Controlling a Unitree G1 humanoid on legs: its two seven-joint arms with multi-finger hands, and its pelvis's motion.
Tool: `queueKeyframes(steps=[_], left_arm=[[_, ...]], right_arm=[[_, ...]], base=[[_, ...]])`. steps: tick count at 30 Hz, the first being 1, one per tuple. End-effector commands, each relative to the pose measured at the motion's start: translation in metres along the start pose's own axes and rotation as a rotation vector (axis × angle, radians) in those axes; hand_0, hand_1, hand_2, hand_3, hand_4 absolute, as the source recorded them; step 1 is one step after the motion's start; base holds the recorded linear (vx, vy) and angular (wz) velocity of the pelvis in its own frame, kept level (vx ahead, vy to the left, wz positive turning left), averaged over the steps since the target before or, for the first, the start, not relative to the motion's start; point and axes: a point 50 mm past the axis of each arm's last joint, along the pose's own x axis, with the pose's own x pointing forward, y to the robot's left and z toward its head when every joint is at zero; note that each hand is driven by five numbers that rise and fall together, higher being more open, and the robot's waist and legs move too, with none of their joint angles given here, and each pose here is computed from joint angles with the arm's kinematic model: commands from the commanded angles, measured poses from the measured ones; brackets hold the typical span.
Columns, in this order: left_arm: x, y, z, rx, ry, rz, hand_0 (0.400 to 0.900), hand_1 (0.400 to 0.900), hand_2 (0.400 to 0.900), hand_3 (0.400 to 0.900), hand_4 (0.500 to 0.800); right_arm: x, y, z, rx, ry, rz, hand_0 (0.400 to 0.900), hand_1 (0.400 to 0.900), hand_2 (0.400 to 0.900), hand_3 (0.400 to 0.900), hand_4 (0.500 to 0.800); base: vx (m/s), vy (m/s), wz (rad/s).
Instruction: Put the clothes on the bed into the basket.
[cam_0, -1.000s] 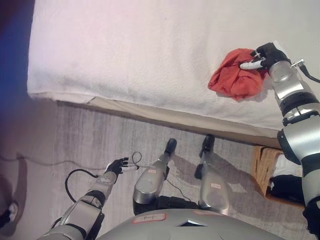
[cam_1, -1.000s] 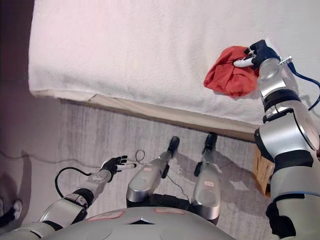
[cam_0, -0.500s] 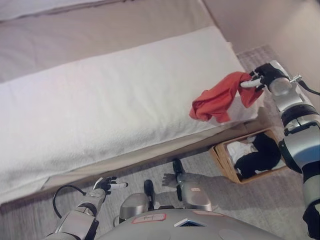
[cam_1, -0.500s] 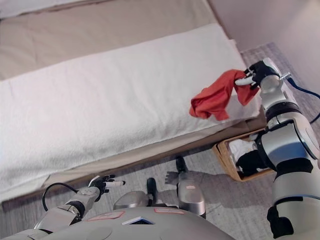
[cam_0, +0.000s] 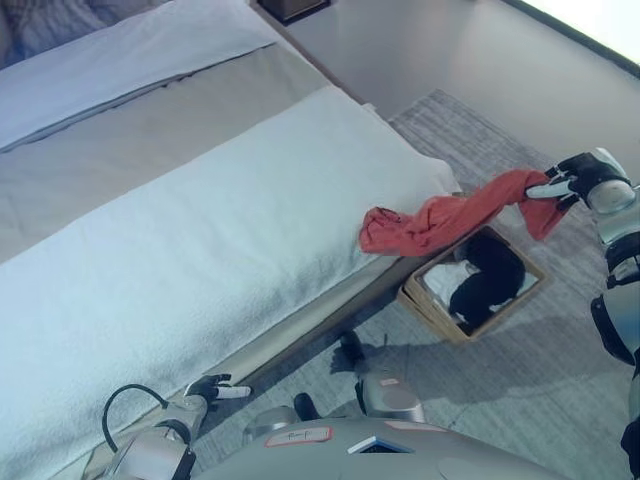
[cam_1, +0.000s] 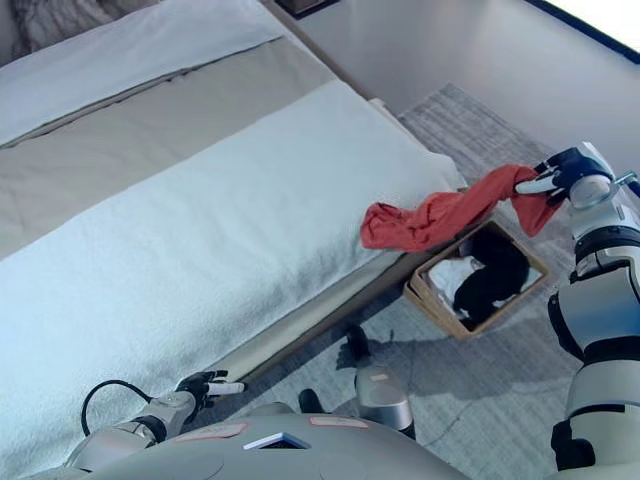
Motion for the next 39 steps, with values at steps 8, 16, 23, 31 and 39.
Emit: queueKeyframes(steps=[8, 16, 23, 31, 39], left_arm=[[-0.006, 0.031, -0.028, 0.053, 0.098, 0.082, 0.900, 0.900, 0.900, 0.900, 0.800], [-0.005, 0.029, -0.023, 0.060, 0.086, 0.081, 0.900, 0.900, 0.900, 0.900, 0.800], [-0.004, 0.024, -0.021, 0.061, 0.079, 0.072, 0.900, 0.900, 0.900, 0.900, 0.800], [-0.004, 0.021, -0.023, 0.067, 0.090, 0.068, 0.900, 0.900, 0.900, 0.900, 0.800], [-0.004, 0.021, -0.023, 0.074, 0.092, 0.070, 0.900, 0.900, 0.900, 0.900, 0.800]], right_arm=[[-0.010, -0.056, -0.012, 0.027, 0.032, -0.165, 0.400, 0.400, 0.400, 0.400, 0.500], [-0.012, -0.060, -0.022, 0.035, 0.064, -0.187, 0.900, 0.900, 0.900, 0.900, 0.800], [-0.011, -0.055, -0.023, 0.034, 0.061, -0.179, 0.900, 0.900, 0.900, 0.900, 0.800], [-0.010, -0.050, -0.027, 0.037, 0.066, -0.168, 0.900, 0.900, 0.900, 0.900, 0.800], [-0.009, -0.046, -0.030, 0.041, 0.073, -0.158, 0.900, 0.900, 0.900, 0.900, 0.800]], base=[[-0.021, 0.000, -0.09], [-0.001, -0.001, 0.02], [0.005, -0.008, 0.07], [0.002, -0.016, 0.10], [0.008, -0.010, 0.05]])
